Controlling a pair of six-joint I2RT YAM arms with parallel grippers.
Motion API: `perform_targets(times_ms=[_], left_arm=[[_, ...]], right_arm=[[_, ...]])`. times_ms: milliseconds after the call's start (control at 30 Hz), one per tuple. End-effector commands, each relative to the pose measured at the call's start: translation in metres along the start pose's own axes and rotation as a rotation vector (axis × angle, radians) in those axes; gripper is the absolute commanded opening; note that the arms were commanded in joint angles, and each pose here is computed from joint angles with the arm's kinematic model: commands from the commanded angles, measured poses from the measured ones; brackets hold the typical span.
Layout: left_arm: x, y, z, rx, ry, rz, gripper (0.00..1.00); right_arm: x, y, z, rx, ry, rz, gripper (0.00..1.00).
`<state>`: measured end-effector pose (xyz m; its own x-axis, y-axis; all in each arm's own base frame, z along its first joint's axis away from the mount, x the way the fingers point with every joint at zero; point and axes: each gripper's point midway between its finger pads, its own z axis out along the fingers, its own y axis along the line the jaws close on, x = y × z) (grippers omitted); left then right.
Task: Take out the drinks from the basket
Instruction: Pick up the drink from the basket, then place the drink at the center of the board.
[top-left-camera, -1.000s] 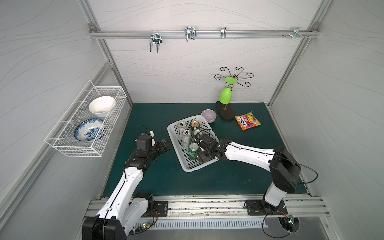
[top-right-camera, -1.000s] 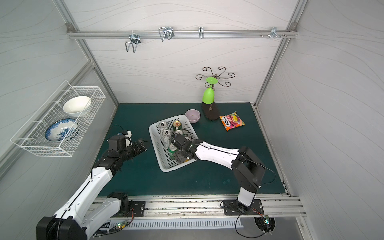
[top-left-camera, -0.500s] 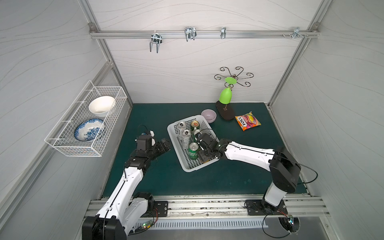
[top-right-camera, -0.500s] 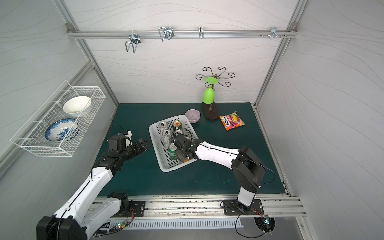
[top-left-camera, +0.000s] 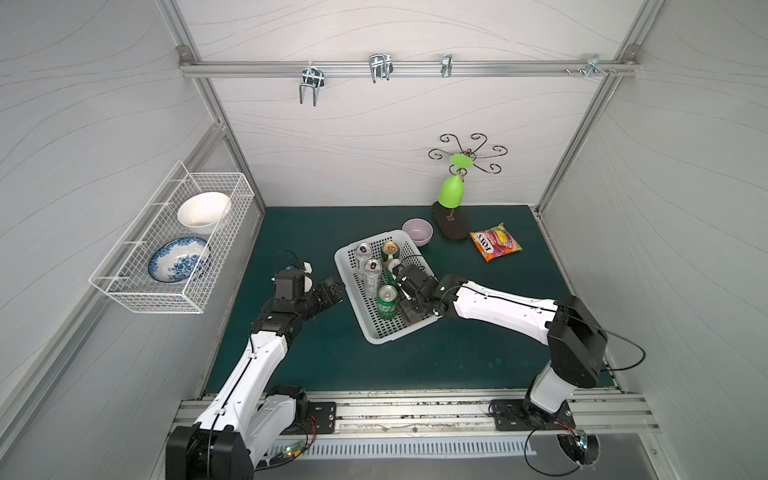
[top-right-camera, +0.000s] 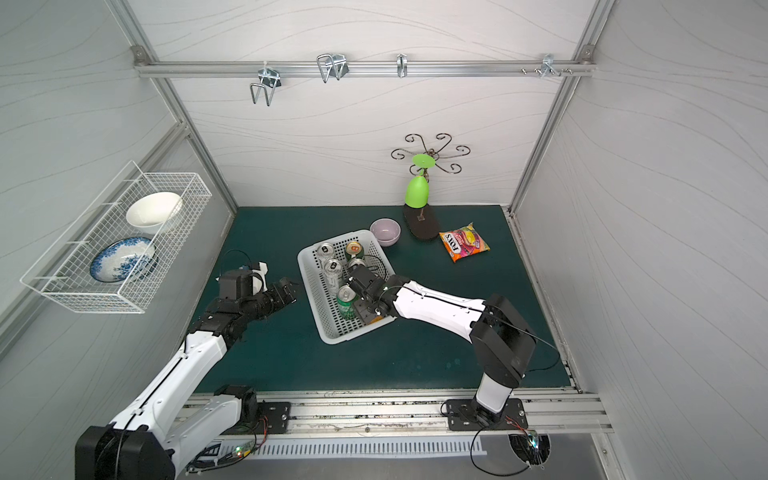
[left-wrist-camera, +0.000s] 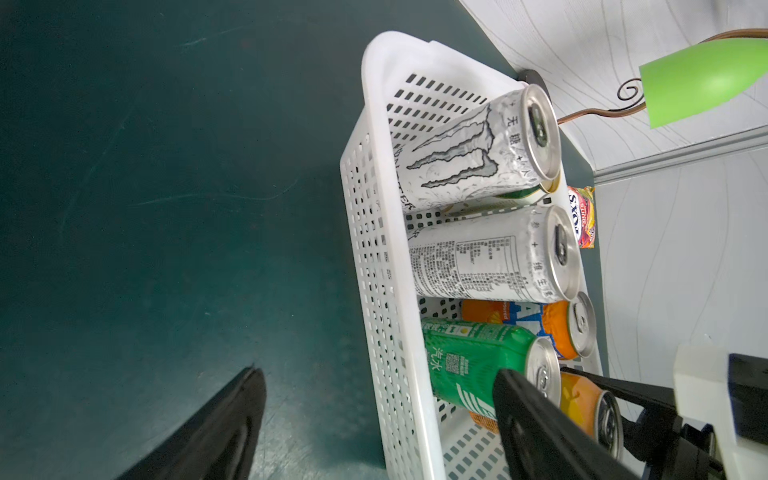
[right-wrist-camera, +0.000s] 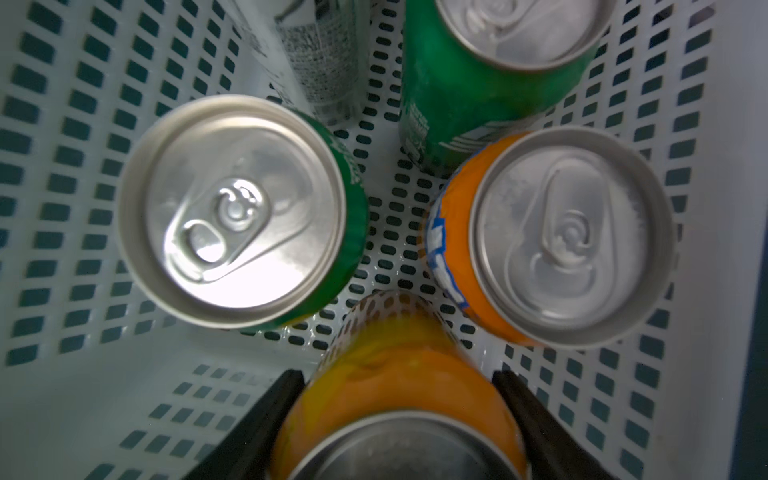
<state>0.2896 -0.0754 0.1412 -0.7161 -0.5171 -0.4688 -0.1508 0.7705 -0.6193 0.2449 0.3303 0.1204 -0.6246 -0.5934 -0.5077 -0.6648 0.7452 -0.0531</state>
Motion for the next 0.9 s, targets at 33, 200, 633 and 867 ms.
perform_targets(times_ms=[33, 200, 633, 867], left_arm=[[-0.014, -0.026, -0.003, 0.105, -0.013, 0.008, 0.89], [-0.01, -0.029, 0.003, 0.129, 0.021, -0.005, 0.83], [-0.005, -0.036, 0.017, 0.178, 0.093, -0.021, 0.64], [0.0, -0.034, 0.028, 0.186, 0.137, -0.036, 0.49]], right_arm=[[-0.023, 0.0, -0.045, -0.046, -0.08, -0.008, 0.58], [-0.032, -0.003, -0.07, -0.069, -0.114, -0.006, 0.57], [-0.047, -0.038, -0.128, -0.112, -0.187, 0.02, 0.56], [-0.054, -0.084, -0.153, -0.072, -0.249, 0.082, 0.56]])
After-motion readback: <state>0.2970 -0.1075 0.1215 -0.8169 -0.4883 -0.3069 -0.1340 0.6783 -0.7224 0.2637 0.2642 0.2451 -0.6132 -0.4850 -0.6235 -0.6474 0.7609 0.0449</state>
